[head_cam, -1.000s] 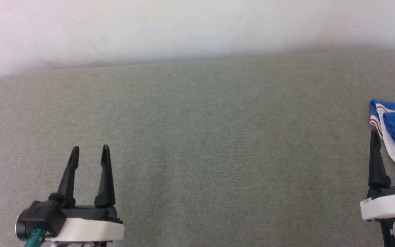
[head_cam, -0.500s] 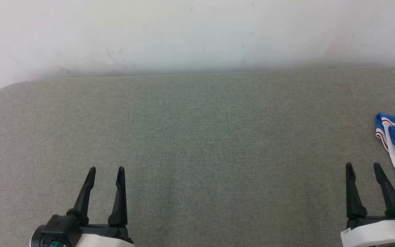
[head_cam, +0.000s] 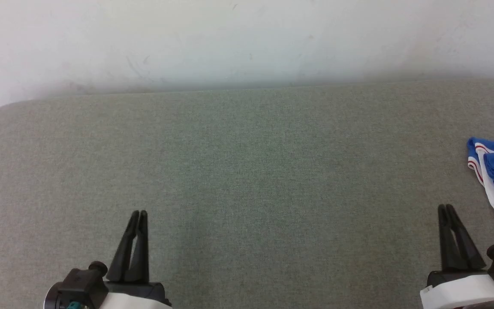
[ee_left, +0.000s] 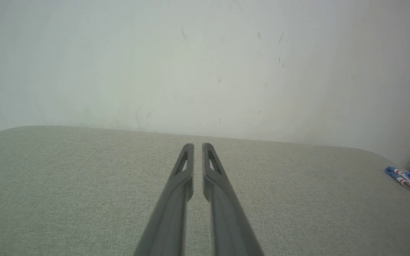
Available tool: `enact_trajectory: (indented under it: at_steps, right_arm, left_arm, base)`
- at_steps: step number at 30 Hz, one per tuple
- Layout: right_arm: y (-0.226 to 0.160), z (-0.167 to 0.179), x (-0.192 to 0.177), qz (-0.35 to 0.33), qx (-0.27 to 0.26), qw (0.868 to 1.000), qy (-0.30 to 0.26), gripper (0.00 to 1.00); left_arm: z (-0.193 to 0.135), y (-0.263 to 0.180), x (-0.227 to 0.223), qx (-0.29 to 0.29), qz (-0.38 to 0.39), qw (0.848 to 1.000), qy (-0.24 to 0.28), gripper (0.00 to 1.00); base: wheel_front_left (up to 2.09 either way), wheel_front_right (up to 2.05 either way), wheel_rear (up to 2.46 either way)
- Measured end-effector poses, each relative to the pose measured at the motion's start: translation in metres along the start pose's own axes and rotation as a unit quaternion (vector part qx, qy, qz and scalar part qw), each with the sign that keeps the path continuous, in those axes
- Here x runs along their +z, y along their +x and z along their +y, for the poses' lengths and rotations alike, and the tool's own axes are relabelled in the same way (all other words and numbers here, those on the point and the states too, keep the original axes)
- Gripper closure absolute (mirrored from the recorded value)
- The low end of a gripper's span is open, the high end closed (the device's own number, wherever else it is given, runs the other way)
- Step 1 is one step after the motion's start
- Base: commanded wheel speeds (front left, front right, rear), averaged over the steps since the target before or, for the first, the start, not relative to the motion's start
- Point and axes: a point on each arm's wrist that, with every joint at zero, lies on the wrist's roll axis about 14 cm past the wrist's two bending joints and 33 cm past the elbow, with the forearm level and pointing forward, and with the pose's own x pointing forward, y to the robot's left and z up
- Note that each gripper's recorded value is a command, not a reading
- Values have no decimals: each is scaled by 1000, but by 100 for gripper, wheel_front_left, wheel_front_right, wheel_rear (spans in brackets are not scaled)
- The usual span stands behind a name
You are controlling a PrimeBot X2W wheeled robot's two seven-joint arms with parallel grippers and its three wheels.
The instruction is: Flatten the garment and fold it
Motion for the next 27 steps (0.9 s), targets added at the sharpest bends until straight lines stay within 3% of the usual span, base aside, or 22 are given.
enact_trajectory:
  at_steps: [27]
  right_arm:
    - [1, 9, 2, 10, 14, 1000, -6, 100]
  left_arm:
    - [0, 1, -2, -2, 17, 1000, 15, 100]
  base:
    - [0, 0, 0]
